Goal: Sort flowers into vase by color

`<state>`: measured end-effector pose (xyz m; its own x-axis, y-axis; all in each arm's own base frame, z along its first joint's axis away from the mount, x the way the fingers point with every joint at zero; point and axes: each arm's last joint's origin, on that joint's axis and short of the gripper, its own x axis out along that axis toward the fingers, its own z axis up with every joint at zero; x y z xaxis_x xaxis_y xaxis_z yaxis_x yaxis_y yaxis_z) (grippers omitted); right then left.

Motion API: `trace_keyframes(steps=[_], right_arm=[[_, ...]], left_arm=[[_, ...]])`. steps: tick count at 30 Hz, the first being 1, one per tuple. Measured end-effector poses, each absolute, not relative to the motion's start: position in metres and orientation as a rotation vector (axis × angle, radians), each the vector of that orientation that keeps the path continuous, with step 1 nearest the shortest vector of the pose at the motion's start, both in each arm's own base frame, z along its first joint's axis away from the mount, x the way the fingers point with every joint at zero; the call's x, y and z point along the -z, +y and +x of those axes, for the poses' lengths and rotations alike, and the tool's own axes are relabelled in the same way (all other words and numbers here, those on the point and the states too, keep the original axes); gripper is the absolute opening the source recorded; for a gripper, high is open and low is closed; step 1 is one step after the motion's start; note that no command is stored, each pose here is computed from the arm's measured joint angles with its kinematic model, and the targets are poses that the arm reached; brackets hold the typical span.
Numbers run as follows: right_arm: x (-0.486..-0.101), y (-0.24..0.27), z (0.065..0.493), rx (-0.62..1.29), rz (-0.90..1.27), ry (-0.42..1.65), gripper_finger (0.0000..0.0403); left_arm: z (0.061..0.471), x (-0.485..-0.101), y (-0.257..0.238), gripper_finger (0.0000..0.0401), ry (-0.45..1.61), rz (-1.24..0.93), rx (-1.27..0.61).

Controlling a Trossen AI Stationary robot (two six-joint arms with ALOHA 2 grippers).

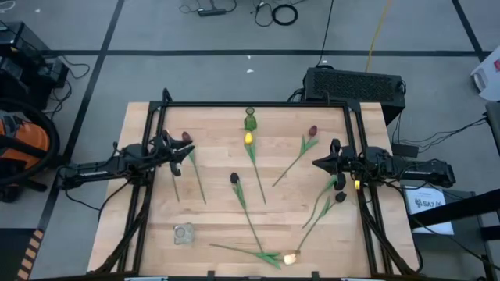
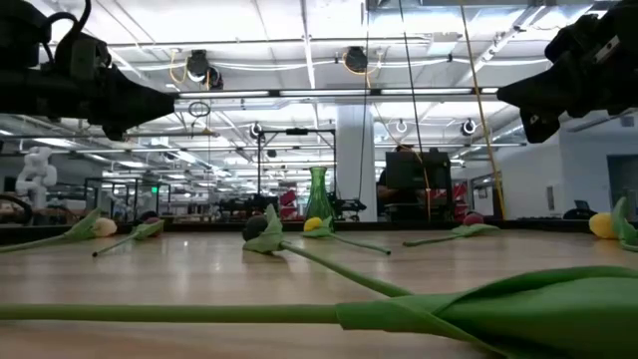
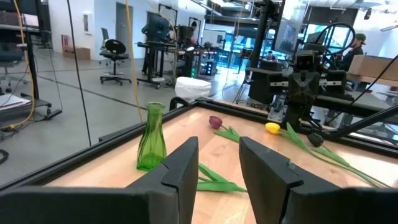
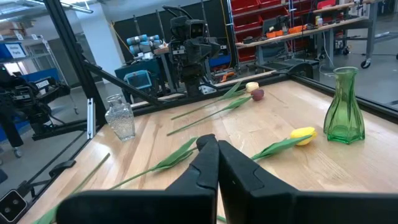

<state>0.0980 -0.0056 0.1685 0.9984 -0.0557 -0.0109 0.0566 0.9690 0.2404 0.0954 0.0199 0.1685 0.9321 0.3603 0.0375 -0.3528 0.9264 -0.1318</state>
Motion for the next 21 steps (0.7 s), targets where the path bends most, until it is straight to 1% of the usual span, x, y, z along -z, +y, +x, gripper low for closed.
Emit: trace_keyframes(steps=[21], right_arm=[[-0.1689,-0.0056,0.0980,0.057,0.247,-0.001,0.0000]], left_arm=[[0.0954,-0.1686,0.0199,0.0123,-0.062,-0.123,-0.366]])
